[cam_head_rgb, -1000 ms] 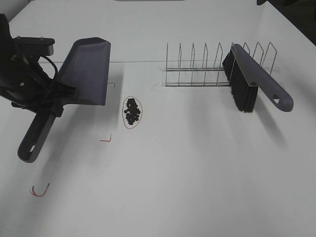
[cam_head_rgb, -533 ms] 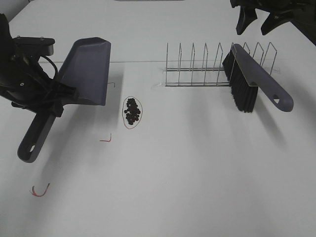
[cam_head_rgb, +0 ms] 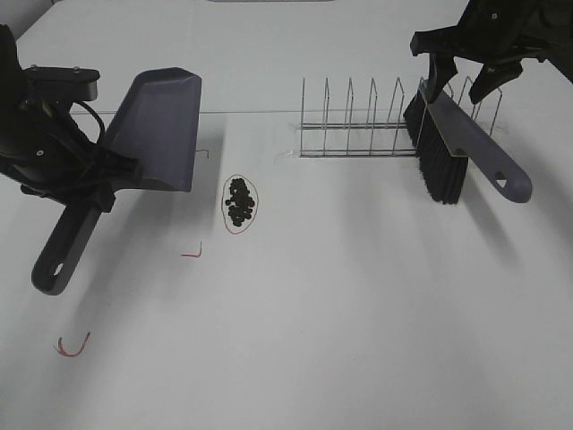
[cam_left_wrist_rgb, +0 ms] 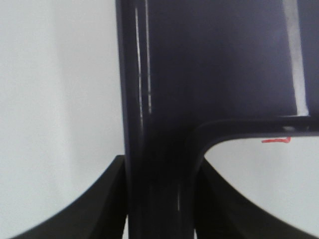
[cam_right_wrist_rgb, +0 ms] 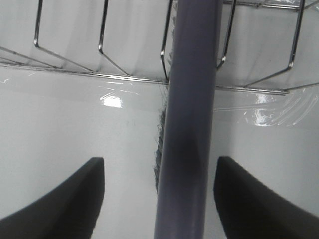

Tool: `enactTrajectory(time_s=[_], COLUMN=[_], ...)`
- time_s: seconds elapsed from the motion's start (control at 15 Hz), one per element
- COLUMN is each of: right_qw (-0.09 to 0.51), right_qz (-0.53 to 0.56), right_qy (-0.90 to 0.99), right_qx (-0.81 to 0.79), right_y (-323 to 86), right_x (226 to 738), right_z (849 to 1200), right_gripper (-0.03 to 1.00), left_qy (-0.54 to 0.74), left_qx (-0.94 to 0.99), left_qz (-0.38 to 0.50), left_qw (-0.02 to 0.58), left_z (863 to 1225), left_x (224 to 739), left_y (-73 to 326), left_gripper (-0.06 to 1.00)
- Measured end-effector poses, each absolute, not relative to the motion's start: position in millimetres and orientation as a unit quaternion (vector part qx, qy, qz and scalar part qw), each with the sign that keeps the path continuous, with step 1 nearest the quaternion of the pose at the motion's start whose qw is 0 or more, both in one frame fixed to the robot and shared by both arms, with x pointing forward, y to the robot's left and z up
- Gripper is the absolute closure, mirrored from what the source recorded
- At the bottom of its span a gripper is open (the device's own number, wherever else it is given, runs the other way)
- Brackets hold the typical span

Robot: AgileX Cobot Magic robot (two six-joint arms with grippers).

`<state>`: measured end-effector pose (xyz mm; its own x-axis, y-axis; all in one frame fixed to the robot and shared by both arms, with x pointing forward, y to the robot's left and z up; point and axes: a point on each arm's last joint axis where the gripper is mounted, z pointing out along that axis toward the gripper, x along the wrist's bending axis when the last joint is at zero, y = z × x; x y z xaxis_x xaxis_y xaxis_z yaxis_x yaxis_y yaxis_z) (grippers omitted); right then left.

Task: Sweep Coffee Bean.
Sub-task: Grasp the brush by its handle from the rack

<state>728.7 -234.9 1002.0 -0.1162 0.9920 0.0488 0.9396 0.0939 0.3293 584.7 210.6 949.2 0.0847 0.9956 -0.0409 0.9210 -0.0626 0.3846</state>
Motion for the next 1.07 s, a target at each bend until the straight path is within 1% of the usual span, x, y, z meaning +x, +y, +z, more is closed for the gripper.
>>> enactTrajectory(time_s=[0.27, 0.53, 0.73, 0.87, 1.07], right_qw=[0.079, 0.06, 0.059, 0.057, 0.056], right_qz=[0.126, 0.106, 0.105, 0.102, 0.101], right_qy=[0.732, 0.732, 0.732, 0.732, 0.732], right_qx=[0.665, 0.67, 0.671, 0.671, 0.671], right_y=[-234.4, -233.7, -233.3, -233.3, -233.3], right_x=[732.6, 736.9, 740.5, 741.5, 741.1], right_z=[981.1, 951.7, 937.6, 932.9, 932.8], right_gripper=[0.36, 0.36, 0.36, 0.41, 0.55], left_qy=[0.666, 0.666, 0.666, 0.666, 0.666], left_qx=[0.719, 0.719, 0.72, 0.72, 0.72], left_qz=[0.118, 0.118, 0.118, 0.118, 0.118], left_qw=[0.159, 0.159, 0.158, 0.158, 0.158], left_z=[949.2, 949.2, 949.2, 949.2, 949.2], left_x=[584.7, 584.7, 584.7, 584.7, 584.7], left_y=[210.6, 210.6, 210.6, 210.6, 210.6], left_gripper=[0.58, 0.58, 0.58, 0.58, 0.58])
